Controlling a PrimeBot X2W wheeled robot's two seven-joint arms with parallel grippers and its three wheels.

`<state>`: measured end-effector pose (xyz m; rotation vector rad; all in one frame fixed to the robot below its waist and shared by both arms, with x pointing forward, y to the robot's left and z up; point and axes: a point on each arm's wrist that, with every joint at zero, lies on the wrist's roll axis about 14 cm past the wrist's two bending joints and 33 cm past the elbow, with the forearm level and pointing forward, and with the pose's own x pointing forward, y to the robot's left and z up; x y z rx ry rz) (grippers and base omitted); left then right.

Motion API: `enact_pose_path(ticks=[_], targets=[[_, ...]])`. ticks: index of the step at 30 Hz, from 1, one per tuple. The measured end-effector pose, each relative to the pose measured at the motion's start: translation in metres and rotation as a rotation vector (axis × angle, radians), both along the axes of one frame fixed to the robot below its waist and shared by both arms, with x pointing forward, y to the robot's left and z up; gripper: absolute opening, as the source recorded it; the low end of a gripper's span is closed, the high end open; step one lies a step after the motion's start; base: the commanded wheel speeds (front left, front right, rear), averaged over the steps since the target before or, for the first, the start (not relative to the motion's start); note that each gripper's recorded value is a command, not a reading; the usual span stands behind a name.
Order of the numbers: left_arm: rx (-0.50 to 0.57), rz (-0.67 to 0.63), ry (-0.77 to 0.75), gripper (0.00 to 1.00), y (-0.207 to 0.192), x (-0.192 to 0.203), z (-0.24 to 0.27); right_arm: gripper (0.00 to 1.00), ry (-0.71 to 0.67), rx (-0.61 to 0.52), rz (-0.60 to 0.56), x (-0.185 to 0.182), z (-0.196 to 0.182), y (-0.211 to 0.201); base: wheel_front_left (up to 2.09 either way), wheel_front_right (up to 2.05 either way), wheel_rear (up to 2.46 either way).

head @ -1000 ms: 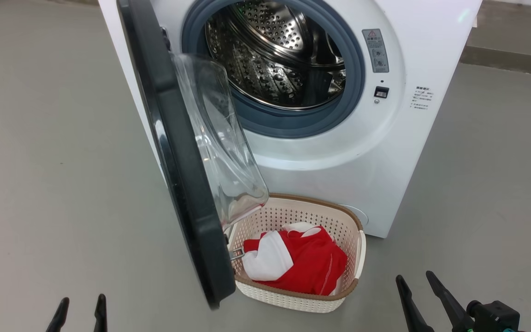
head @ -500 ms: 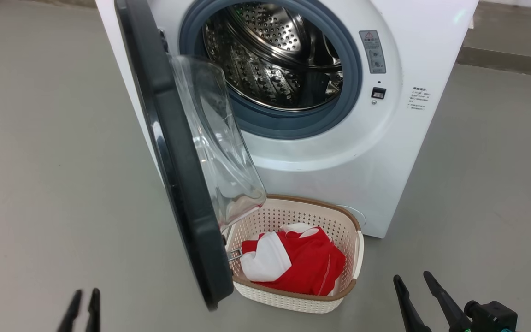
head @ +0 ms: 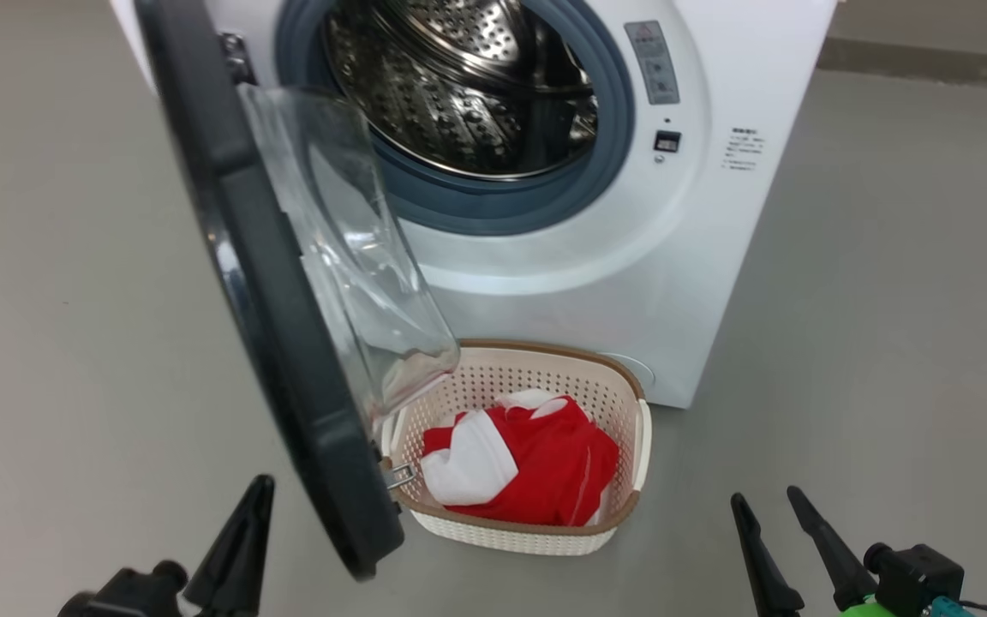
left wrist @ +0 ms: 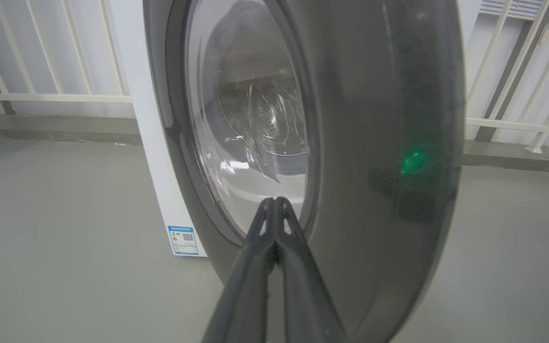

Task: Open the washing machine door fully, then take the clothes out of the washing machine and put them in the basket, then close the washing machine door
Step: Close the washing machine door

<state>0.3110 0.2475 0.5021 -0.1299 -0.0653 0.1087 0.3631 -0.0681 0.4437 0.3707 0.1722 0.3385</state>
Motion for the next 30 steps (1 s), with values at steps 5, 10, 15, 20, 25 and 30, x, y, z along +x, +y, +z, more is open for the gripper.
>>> enact_pose_path(ticks=[5,10,15,20,25,30], targets=[[0.016,-0.100,-0.021,0.00,-0.025,0.023,0.009,1.00,-0.002,0.003,-0.046,0.007,0.000,-0.013,0.00,0.00,0.00],[0.013,-0.178,-0.029,0.00,-0.045,0.043,0.012,1.00,0.001,0.008,-0.094,0.012,-0.002,-0.027,0.00,0.00,0.00],[0.013,-0.277,-0.050,0.00,-0.073,0.070,0.018,1.00,0.003,0.010,-0.149,0.016,-0.003,-0.043,0.00,0.00,0.00],[0.024,-0.383,-0.071,0.00,-0.107,0.106,0.024,1.00,0.016,0.007,-0.202,0.019,-0.008,-0.060,0.00,0.00,0.00],[0.021,-0.467,-0.087,0.00,-0.137,0.146,0.029,1.00,0.016,0.027,-0.264,0.024,-0.007,-0.078,0.00,0.00,0.00],[-0.009,-0.525,-0.118,0.00,-0.166,0.194,0.038,1.00,0.032,0.037,-0.329,0.024,-0.012,-0.098,0.00,0.00,0.00]])
